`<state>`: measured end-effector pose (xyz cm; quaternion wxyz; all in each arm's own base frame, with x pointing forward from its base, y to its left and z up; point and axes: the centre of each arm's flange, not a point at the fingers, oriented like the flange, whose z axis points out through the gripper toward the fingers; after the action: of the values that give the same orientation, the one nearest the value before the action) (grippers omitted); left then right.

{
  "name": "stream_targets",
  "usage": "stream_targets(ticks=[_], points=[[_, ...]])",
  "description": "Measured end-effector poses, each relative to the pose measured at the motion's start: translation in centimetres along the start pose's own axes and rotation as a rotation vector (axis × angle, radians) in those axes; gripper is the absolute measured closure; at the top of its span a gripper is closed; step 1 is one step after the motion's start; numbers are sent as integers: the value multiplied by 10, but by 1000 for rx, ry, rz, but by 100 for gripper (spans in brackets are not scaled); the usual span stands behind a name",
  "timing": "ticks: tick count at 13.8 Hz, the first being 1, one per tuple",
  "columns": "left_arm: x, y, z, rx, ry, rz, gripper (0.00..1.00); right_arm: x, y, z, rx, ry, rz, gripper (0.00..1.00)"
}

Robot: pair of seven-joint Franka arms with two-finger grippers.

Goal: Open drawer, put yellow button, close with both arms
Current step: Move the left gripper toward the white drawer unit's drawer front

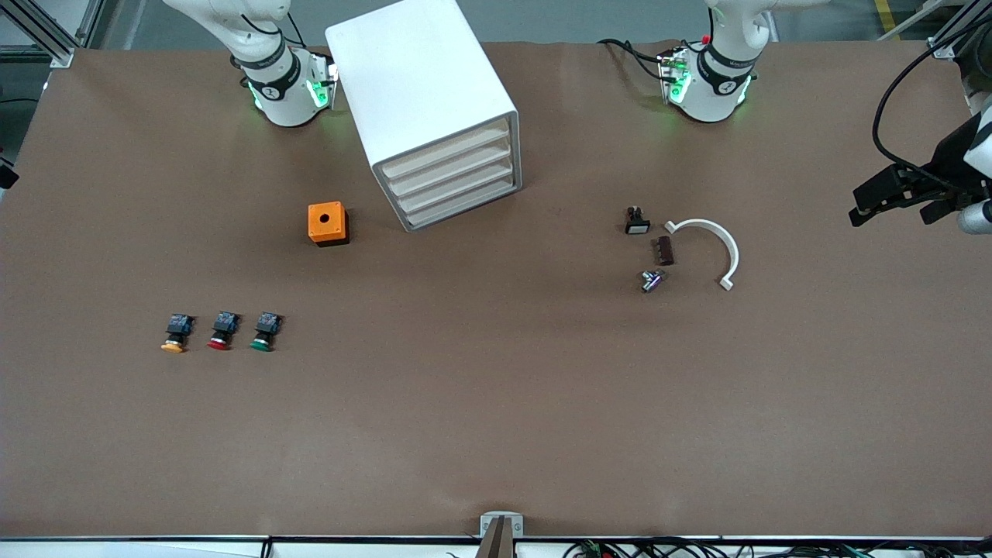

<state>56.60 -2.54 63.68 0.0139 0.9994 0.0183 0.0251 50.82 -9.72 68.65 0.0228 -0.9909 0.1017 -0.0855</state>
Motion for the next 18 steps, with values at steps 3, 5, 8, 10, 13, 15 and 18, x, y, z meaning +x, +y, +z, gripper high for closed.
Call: stream_targets(ticks=[3, 5, 8, 10, 13, 15, 18], points=[[0, 0, 1, 0, -3, -1, 0, 0, -3, 1, -1, -2, -7, 0], [0, -1, 2, 1, -7, -2, 0, 0, -2, 1, -22, -2, -12, 0], [0, -3, 21, 1, -87, -6, 0, 0, -9, 5, -85, -16, -76, 0], [5, -2, 47, -14, -162, -8, 0, -2, -19, 11, -98, -40, -106, 0], [21, 7, 104, -22, -272, -13, 0, -8, -21, 19, -99, -101, -112, 0], [29, 31, 145, -19, -342, -48, 0, -11, -25, 23, -99, -133, -120, 0], [29, 87, 199, -48, -457, -198, 0, -11, -31, 26, -88, -140, -128, 0]])
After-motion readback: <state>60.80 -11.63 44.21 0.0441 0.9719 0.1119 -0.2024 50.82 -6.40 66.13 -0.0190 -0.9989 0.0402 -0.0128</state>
